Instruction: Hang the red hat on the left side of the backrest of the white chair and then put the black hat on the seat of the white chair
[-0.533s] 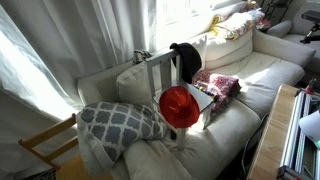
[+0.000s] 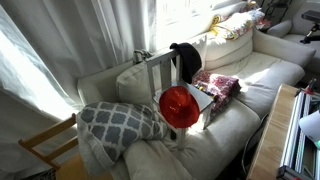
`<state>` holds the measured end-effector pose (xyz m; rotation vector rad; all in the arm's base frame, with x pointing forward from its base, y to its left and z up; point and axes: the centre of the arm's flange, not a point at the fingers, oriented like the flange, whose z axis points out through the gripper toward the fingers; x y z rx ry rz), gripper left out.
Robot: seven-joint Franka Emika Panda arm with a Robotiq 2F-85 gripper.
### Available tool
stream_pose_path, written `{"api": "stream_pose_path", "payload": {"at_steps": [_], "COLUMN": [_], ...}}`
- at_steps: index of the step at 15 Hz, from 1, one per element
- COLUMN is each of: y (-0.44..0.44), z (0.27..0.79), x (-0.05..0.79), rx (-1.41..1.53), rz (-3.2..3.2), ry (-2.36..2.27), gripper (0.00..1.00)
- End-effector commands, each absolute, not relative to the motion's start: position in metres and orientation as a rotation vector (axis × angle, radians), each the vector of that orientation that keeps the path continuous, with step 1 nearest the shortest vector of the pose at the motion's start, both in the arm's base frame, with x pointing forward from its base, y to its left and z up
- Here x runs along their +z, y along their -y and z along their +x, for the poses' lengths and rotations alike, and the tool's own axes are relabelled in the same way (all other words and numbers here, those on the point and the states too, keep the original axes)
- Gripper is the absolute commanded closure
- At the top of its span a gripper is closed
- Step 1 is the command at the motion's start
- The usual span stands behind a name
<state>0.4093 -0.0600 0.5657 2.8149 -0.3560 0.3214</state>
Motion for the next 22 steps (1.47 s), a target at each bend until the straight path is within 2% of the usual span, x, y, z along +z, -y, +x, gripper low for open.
{"api": "stream_pose_path", "payload": {"at_steps": [1,7,14,22], "y": [0.01,-0.073,-0.101,-0.11], "z": [0.422,0.449,0.457,0.458], "x": [0.513,0.406,0.299,0.288], "rx": [0.266,0.185,-0.011,-0.014], "rz": [2.976,3.093,3.189,3.216], "ry": [0.202,0.169,0.258,0.205], "gripper": [0.0,0.0,0.0,0.0]}}
